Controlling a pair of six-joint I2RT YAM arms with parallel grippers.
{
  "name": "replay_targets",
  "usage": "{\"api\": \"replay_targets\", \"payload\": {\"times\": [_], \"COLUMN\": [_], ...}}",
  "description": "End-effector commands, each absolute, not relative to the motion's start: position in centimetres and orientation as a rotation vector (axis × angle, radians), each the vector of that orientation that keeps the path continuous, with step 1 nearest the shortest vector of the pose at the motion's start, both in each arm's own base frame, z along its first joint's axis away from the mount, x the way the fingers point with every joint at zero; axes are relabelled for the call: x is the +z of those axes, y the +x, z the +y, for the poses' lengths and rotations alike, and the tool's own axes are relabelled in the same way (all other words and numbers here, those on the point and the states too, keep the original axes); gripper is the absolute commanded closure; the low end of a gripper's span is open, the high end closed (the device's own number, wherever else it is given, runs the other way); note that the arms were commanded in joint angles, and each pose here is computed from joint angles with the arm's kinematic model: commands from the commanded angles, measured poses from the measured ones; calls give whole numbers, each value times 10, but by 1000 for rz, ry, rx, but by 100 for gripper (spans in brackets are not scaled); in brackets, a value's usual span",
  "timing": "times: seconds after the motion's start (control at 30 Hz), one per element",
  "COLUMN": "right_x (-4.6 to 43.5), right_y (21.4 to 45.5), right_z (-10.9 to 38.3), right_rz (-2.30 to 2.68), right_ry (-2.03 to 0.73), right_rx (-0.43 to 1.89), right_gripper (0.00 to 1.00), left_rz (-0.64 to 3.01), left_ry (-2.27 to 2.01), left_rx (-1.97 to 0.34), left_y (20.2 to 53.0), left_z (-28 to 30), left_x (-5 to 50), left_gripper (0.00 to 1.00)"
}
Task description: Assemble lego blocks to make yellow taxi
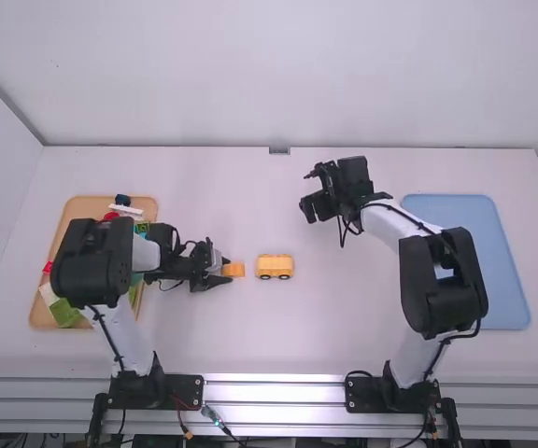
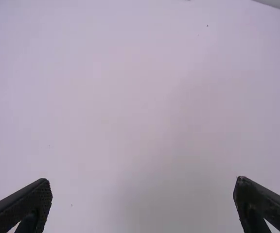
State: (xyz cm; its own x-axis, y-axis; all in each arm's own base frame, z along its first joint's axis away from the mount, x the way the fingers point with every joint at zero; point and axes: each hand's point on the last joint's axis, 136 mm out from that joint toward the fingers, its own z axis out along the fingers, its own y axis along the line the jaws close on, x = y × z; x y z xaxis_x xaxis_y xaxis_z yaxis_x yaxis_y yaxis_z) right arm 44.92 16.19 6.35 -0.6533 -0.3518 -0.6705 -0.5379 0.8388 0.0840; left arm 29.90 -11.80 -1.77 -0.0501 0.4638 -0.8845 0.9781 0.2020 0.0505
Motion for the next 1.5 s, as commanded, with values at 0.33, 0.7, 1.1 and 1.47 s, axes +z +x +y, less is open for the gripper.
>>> {"api": "replay_targets", "payload": {"times": [0.33,0.7,1.1,1.47], "right_x": [67,109,83,24], "right_y": [446,404,328,293], "right_z": [160,191,189,227], "right_rz": [2351,2064,1722,1487], "right_ry": [-646,-1089,-1135,-1378], "right_rx": [371,534,739,939], "right_gripper": [1,1,1,1], "left_rz": [1632,1659,1580,1562], "left_ry": [1358,1302,1299,1298], "left_rx": [-752,-776,-778,-783], "left_y": [291,314,328,329], "left_z": [-120,-120,-123,-124], "left_x": [-25,-13,3,5], "left_gripper": [65,76,75,85]}}
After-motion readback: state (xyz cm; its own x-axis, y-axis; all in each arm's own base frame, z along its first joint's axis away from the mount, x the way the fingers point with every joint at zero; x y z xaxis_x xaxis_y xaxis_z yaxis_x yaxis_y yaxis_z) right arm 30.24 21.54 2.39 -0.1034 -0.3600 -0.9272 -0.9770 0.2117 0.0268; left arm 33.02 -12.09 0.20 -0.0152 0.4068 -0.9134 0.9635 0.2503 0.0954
